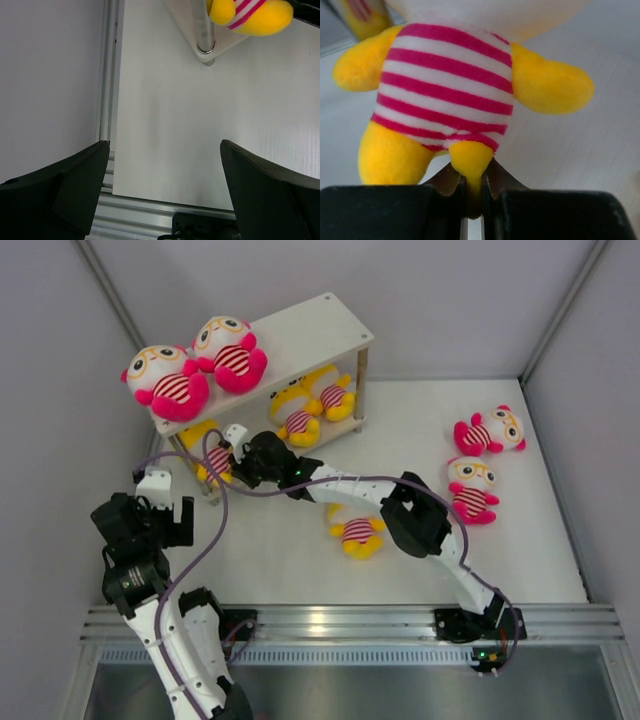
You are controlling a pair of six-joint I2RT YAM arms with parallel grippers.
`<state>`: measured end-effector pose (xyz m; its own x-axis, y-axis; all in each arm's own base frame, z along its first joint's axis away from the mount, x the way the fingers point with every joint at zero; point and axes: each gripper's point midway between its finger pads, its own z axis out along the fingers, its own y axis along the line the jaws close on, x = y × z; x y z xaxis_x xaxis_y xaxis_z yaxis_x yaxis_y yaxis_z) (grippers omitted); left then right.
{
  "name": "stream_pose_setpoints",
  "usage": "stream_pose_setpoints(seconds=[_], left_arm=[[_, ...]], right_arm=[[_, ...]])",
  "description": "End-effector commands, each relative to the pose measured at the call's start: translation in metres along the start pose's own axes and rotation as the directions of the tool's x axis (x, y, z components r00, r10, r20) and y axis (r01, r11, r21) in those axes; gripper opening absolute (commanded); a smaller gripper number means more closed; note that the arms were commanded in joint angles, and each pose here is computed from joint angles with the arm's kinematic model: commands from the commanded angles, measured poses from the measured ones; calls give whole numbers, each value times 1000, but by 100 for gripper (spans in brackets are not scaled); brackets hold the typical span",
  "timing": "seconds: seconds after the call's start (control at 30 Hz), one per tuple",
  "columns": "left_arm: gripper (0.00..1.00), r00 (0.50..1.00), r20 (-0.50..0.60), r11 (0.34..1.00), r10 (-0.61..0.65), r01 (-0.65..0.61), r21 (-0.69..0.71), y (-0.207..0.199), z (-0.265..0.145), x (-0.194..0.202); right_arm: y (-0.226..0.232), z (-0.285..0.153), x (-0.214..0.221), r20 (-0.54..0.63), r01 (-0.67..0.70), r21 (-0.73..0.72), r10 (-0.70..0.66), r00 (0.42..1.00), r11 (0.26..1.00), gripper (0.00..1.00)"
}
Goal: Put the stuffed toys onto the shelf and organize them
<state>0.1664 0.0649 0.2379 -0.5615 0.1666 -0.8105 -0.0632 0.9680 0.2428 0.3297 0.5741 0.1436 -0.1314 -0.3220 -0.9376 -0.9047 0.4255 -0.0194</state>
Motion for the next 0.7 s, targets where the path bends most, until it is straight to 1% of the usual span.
stream_pose_setpoints(seconds=[0.0,0.07,0.1,0.17,0.2,0.3,0.33,0.4,0.43,0.47,0.5,0.53,0.57,0.6,0.63,0.67], left_arm=[[99,999,35,999,17,-18,29,-4,1,-7],[99,999,38,1000,20,-20,24,-4,0,-6],[99,999,40,999,22,-23,26,-5,0,-6],[99,999,38,999,29,-30,36,-6,1,-5],[99,999,41,999,29,-31,39,-7,1,-5],[99,999,34,998,30,-32,51,-9,3,-2],[99,999,35,998,33,-34,52,-9,4,-2],[99,999,33,998,31,-33,52,-9,4,-1],[99,999,32,998,31,-33,53,-9,4,-1],[99,999,32,998,34,-35,56,-10,4,0],[99,999,33,998,33,-34,54,-10,4,0],[99,999,31,998,34,-35,55,-10,4,0],[99,999,32,998,32,-34,56,-10,4,0],[99,999,30,998,36,-38,59,-10,5,1],[99,999,29,997,37,-38,61,-11,6,1],[99,999,27,997,38,-39,62,-11,6,2]], right_arm=[[-7,20,-3,19,47,-5,-47,999,999,1],[-12,22,5,12,41,23,-41,999,999,13],[-13,21,4,24,32,31,-33,999,999,31],[-14,18,3,27,24,30,-25,999,999,38],[-14,16,-1,32,18,34,-19,999,999,47],[-14,10,-5,38,11,34,-12,999,999,54],[-14,4,-18,65,9,37,-12,998,999,55],[-14,-2,-18,69,-9,39,7,998,999,56],[-13,-8,-30,94,-14,38,10,996,999,57],[-11,-12,-24,82,-26,35,23,996,999,57],[-11,-21,-35,100,-35,35,31,994,999,60],[-10,-26,-37,98,-44,34,40,994,998,61],[-7,-32,-22,64,-80,31,78,995,996,62],[-8,-51,-41,95,-92,40,88,992,995,65],[-7,-63,-43,95,-111,49,106,990,993,66],[-6,-75,-17,44,-163,70,160,986,984,68]])
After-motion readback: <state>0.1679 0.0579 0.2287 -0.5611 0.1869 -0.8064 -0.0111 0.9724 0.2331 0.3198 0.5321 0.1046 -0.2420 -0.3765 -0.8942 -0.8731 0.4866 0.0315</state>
